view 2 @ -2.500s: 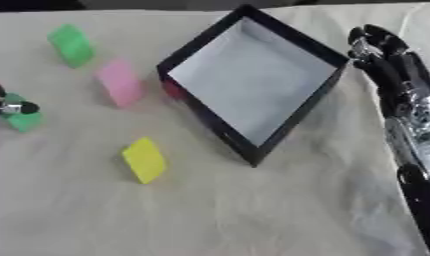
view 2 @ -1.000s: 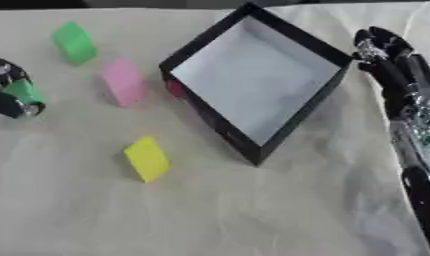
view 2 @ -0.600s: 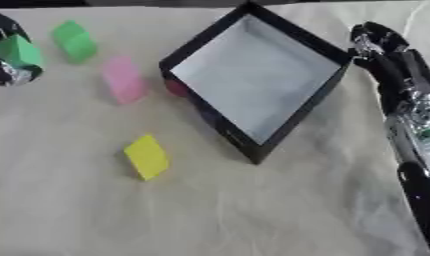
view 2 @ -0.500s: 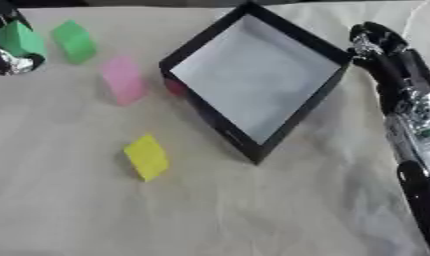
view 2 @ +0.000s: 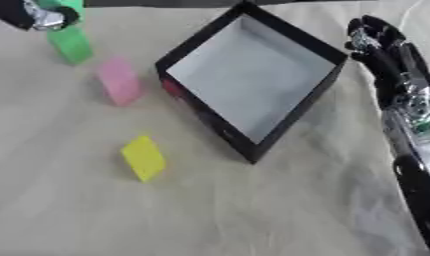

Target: Pick up objects on the table and place them in the box.

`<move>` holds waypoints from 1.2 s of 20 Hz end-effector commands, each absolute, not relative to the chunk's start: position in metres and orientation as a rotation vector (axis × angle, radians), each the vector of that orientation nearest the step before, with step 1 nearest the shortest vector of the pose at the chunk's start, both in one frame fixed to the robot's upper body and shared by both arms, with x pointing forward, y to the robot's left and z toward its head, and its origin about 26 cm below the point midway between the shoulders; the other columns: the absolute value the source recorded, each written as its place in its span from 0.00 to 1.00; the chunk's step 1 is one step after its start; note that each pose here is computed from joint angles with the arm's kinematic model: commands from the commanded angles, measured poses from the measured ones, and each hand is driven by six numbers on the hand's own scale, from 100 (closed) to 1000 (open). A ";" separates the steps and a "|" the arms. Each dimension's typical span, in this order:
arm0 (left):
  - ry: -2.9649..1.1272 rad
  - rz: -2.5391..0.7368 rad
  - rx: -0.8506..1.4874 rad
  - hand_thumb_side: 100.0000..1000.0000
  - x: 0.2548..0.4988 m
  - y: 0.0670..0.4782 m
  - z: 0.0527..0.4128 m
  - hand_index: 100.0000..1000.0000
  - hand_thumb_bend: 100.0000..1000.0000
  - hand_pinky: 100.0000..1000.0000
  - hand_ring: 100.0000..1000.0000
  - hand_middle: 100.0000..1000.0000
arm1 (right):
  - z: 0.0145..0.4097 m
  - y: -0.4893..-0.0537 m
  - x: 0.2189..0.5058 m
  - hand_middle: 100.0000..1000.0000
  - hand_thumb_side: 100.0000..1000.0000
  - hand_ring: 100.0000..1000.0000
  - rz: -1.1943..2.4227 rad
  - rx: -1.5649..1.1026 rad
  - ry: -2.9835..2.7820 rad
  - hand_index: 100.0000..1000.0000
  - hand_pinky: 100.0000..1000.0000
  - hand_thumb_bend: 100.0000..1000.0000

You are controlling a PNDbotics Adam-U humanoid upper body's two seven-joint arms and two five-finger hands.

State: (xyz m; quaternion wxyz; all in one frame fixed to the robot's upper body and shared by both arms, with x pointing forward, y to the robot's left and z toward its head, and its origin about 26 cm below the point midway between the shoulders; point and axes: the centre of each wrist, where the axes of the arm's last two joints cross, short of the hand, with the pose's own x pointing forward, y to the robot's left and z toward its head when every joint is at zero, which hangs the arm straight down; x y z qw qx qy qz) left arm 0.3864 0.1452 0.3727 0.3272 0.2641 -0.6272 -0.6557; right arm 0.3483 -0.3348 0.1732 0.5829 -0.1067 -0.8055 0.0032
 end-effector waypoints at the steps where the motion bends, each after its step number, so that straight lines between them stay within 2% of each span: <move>1: -1.725 -1.801 0.682 0.18 0.385 0.120 0.385 0.58 0.00 0.75 0.60 0.52 | 0.196 -0.338 0.349 0.80 0.44 0.76 0.014 -0.265 -1.942 0.88 0.85 0.10; 6: -1.686 -2.020 0.728 0.16 0.396 0.087 0.371 0.59 0.10 0.74 0.60 0.53 | 0.224 -0.333 0.352 0.80 0.43 0.76 -0.012 -0.252 -2.035 0.88 0.85 0.09; 10: -1.635 -2.181 0.769 0.18 0.411 0.074 0.348 0.60 0.14 0.74 0.61 0.54 | 0.249 -0.325 0.354 0.80 0.43 0.76 -0.008 -0.222 -2.116 0.88 0.85 0.09; 15: -1.621 -2.225 0.809 0.17 0.428 0.067 0.325 0.60 0.16 0.74 0.61 0.55 | 0.260 -0.317 0.356 0.80 0.43 0.76 -0.006 -0.193 -2.148 0.88 0.85 0.09; 22: -1.577 -2.234 0.812 0.25 0.450 0.069 0.293 0.66 0.21 0.76 0.66 0.59 | 0.261 -0.310 0.358 0.80 0.44 0.76 0.009 -0.161 -2.153 0.88 0.85 0.09; 24: -1.593 -2.221 0.810 0.31 0.453 0.070 0.288 0.69 0.26 0.78 0.68 0.63 | 0.261 -0.308 0.359 0.80 0.44 0.76 0.010 -0.154 -2.151 0.88 0.85 0.09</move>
